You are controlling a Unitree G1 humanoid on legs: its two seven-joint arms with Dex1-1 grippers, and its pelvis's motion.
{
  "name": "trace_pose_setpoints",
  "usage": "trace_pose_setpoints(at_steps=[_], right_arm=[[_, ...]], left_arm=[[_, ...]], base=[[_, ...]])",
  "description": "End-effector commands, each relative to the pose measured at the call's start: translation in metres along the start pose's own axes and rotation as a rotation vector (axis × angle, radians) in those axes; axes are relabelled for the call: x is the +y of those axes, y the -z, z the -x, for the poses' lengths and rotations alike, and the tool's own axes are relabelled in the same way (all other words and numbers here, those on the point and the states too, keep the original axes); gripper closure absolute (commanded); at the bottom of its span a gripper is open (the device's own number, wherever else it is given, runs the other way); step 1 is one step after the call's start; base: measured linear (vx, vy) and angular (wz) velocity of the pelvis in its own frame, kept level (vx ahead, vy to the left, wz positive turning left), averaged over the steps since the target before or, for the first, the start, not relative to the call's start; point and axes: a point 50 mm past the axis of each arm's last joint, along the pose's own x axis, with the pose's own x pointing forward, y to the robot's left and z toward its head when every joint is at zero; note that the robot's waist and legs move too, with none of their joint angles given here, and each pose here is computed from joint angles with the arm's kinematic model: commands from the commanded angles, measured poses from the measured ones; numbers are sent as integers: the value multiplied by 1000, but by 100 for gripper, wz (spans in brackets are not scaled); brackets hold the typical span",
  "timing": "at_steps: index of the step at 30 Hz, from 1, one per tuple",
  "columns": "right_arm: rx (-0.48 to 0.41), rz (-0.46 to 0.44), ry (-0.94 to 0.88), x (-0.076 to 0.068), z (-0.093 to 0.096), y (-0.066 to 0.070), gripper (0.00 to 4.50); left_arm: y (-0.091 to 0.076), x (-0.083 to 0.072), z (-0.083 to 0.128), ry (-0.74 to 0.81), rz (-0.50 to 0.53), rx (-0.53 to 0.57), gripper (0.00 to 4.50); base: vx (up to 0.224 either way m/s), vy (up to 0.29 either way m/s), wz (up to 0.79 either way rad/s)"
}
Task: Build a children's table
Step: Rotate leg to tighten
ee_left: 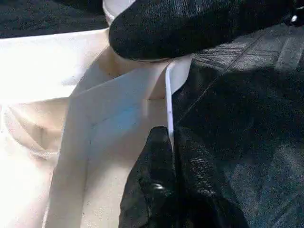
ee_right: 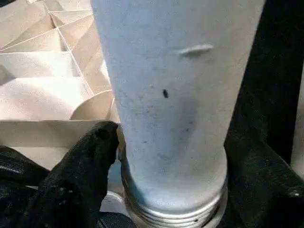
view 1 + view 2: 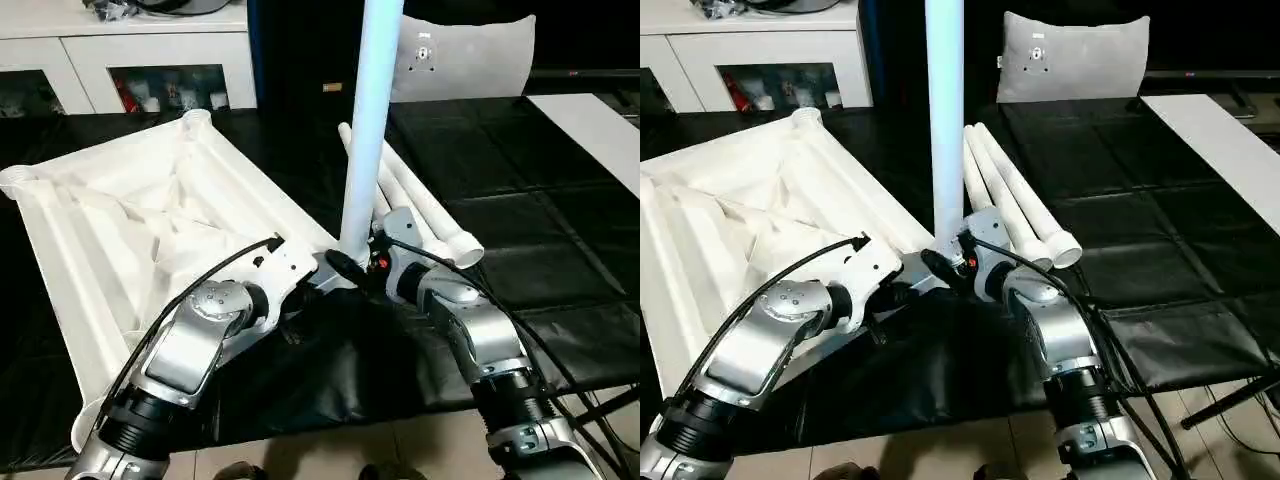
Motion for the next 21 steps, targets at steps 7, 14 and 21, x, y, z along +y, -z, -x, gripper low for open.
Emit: trace_pose_setpoints(at_steps=[7, 14, 21], right_arm=[[-31, 45, -168, -3, 19, -2, 9], [-8, 159, -245, -23, 40, -6, 1], [39, 321, -371, -27, 51, -10, 1]], left_arm=[[-9, 7, 9, 88, -154, -46, 450], [0, 11, 18, 213, -237, -9, 450], [4, 11, 26, 375, -364, -5, 450]], base=[[0, 0, 0], [0, 0, 0], [0, 0, 0]])
